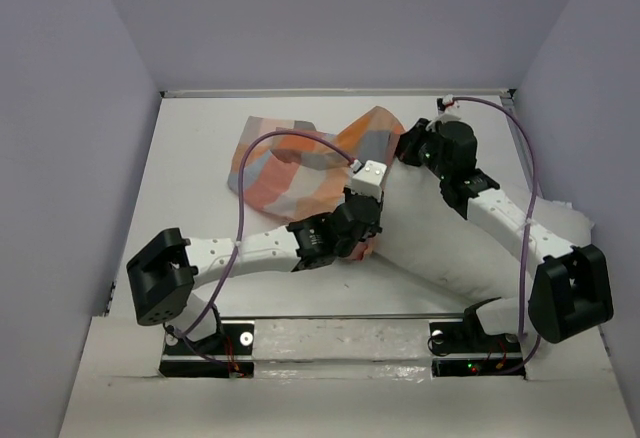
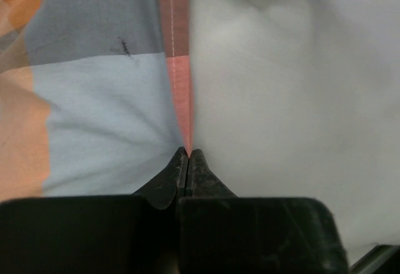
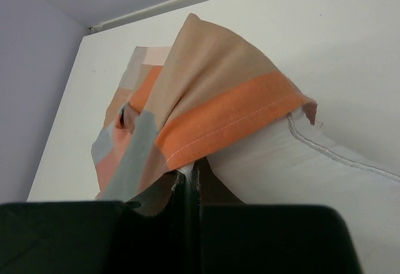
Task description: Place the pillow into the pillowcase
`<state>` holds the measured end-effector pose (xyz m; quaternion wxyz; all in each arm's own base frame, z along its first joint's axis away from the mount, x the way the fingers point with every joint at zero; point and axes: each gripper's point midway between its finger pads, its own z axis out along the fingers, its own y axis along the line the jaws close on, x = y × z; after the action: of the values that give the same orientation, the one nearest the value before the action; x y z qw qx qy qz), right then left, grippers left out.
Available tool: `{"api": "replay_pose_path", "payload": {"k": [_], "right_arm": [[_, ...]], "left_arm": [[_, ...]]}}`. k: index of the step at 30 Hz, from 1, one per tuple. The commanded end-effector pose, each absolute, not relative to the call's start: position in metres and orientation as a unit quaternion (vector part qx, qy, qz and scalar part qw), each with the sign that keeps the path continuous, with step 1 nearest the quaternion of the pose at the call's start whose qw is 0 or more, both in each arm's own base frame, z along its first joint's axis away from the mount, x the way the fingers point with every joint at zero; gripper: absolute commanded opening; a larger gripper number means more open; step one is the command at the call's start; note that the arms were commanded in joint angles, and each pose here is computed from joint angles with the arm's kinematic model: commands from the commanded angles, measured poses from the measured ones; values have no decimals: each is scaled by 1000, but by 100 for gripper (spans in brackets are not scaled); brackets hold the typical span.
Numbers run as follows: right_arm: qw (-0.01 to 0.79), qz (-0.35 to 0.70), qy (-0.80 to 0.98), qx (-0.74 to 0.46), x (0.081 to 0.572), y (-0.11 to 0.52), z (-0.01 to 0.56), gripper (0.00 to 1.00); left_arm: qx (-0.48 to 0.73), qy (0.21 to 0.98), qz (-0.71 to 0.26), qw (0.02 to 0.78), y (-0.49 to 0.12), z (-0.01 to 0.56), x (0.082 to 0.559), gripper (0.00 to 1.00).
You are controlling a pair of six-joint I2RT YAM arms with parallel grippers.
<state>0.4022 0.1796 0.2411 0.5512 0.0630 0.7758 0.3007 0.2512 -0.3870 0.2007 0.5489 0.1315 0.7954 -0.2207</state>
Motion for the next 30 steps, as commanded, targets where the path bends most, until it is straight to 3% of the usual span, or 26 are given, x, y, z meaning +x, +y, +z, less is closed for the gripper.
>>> {"api": "replay_pose_path", "payload": {"k": [1,6,11,18,24,25,27,29,30], "right_arm": [[627,316,706,92,431,175,318,0],[667,299,662,167,451,153,363,0],[685,282,642,197,463,142,380,0],[651,324,654,208,477,162,351,0],[590,358,712,129,422,223,291,0],[580,356,723,119,413,222,287,20],[571,328,746,103,405,216,278,50],[544,281,788,68,392,208,257,75],[540,267,796,57,386,203,257,80]], "left_arm": [[153,770,-285,550,-401,225,210,0],[164,774,-357,496,-407,199,171,0],[157,789,-370,466,-391,167,156,0],[150,793,-370,461,-386,148,154,0],[152,770,-371,496,-407,169,170,0],[151,770,-371,497,-407,173,170,5],[142,775,-361,499,-396,173,172,23],[126,774,-364,502,-378,181,171,41],[112,781,-359,498,-367,180,174,45]]}}
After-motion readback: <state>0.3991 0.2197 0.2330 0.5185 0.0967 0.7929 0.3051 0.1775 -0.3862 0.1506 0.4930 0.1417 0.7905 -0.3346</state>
